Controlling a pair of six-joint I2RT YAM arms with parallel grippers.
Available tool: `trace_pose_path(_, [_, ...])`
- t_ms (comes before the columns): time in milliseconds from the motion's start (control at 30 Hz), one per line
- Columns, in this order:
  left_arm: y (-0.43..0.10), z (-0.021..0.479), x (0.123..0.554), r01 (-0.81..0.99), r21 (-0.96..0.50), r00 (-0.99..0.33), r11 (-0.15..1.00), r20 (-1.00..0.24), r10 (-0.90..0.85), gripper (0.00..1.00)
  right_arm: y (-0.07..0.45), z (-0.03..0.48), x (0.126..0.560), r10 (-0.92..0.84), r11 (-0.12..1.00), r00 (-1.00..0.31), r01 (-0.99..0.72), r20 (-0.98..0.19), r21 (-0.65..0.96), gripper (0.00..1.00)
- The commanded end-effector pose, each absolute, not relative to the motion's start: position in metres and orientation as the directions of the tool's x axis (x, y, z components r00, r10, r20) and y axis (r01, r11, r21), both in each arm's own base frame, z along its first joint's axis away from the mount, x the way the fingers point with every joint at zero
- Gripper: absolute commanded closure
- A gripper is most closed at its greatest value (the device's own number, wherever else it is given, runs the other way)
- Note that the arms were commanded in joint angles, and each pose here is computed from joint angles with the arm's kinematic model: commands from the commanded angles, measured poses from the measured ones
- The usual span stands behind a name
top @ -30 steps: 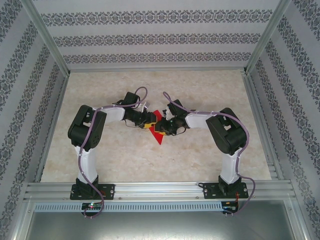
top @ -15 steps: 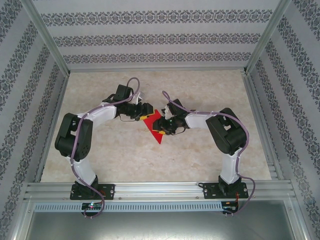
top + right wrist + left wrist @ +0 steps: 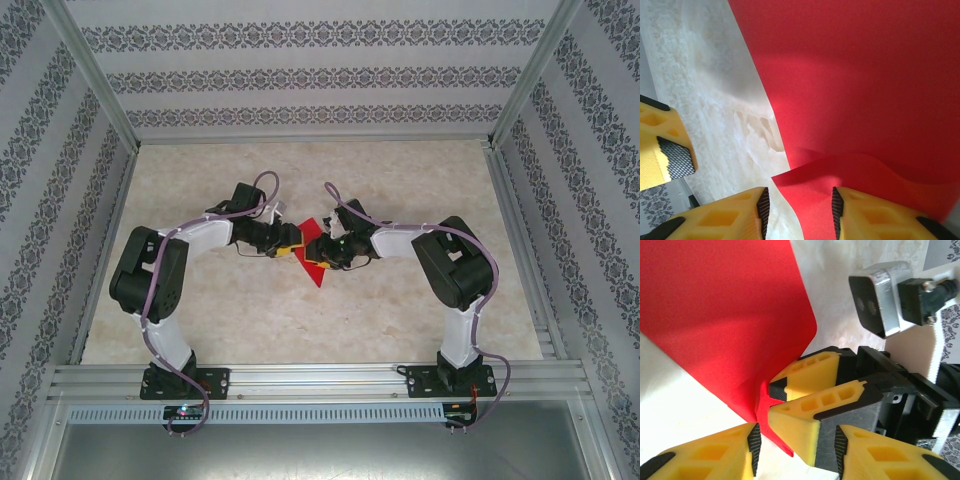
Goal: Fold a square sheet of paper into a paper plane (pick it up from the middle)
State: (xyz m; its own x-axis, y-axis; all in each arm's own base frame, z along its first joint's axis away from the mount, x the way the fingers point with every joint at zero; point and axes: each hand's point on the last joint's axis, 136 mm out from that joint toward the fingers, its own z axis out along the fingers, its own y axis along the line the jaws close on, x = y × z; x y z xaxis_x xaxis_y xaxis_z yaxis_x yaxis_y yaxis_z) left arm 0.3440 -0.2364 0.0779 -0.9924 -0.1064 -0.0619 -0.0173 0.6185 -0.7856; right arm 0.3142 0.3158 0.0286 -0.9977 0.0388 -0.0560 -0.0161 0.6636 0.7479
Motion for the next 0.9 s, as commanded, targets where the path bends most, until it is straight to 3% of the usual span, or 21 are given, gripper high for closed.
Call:
trace_pose_path(0, [-0.239,0.066,0.342,-0.028,-0.799,-0.995,0.600,-0.035,-0.094,0.57,0.307,0.007,0.301,0.036,0.709,-0.999,0.007,-0.027,0.705,0.63])
trace_pose_path(200, [-0.240,0.052,0.341,-0.046,-0.795,-0.996,0.605,-0.006,-0.084,0.61,0.305,0.005,0.299,0.036,0.715,-0.999,0.012,-0.021,0.699,0.79])
trace_pose_path(367, [-0.243,0.048,0.340,-0.051,-0.799,-0.997,0.599,0.005,-0.078,0.68,0.304,0.004,0.298,0.035,0.719,-0.999,0.012,-0.020,0.695,0.85])
trace_pose_path(867, [-0.254,0.035,0.333,-0.045,-0.787,-0.999,0.615,0.029,-0.035,0.74,0.303,0.002,0.297,0.036,0.721,-0.999,0.015,-0.016,0.693,0.93])
